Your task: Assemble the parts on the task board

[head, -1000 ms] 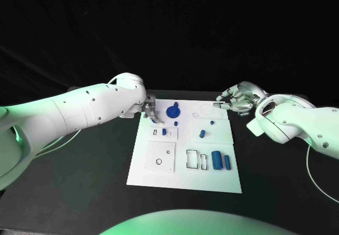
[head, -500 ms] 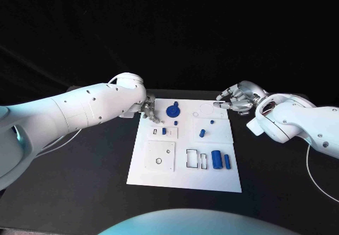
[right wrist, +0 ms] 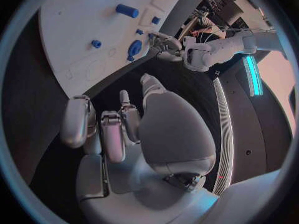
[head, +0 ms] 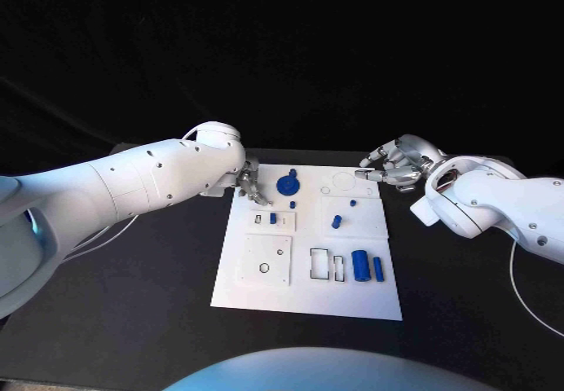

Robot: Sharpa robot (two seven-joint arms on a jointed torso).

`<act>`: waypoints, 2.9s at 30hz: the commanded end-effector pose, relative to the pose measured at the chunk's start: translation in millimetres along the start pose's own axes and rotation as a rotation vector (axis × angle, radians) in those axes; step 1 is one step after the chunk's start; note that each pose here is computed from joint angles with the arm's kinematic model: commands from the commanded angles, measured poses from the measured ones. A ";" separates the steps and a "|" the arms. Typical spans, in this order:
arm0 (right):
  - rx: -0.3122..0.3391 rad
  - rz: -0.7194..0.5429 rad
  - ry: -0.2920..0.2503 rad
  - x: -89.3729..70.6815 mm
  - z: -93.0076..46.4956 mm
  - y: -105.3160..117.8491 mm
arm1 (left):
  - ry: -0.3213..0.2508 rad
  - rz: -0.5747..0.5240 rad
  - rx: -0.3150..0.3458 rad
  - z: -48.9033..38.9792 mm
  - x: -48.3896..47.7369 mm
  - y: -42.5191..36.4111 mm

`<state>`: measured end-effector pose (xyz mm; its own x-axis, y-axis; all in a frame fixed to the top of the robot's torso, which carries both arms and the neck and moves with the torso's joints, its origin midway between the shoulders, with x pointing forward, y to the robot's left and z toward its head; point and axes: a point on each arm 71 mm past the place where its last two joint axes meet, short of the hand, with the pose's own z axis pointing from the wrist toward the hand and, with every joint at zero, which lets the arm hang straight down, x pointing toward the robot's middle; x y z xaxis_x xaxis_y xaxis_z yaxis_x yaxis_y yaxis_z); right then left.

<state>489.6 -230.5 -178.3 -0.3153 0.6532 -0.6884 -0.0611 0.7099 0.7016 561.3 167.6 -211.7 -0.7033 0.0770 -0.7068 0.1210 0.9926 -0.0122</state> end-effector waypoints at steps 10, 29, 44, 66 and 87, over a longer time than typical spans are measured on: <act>-0.005 -0.011 0.010 1.3 0.4 0.5 | -0.028 0.004 -0.027 0.0 -1.6 -2.0; -0.005 -0.011 0.012 1.9 0.6 0.6 | -0.103 0.033 -0.012 -3.4 -5.0 -8.8; -0.005 -0.011 0.014 2.5 0.8 0.3 | -0.071 0.056 -0.017 -2.7 -2.8 -8.0; -0.004 -0.011 0.014 2.7 0.5 0.1 | -0.042 0.064 -0.013 1.1 5.8 -11.2; -0.002 -0.011 0.012 2.2 0.6 -0.6 | -0.023 0.027 -0.018 1.2 7.6 -8.1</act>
<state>489.8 -230.3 -179.7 -0.3171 0.6521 -0.6886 -0.0590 0.7111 0.7006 558.3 158.7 -212.9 -0.6587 0.1063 -0.7449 0.1349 0.9906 0.0221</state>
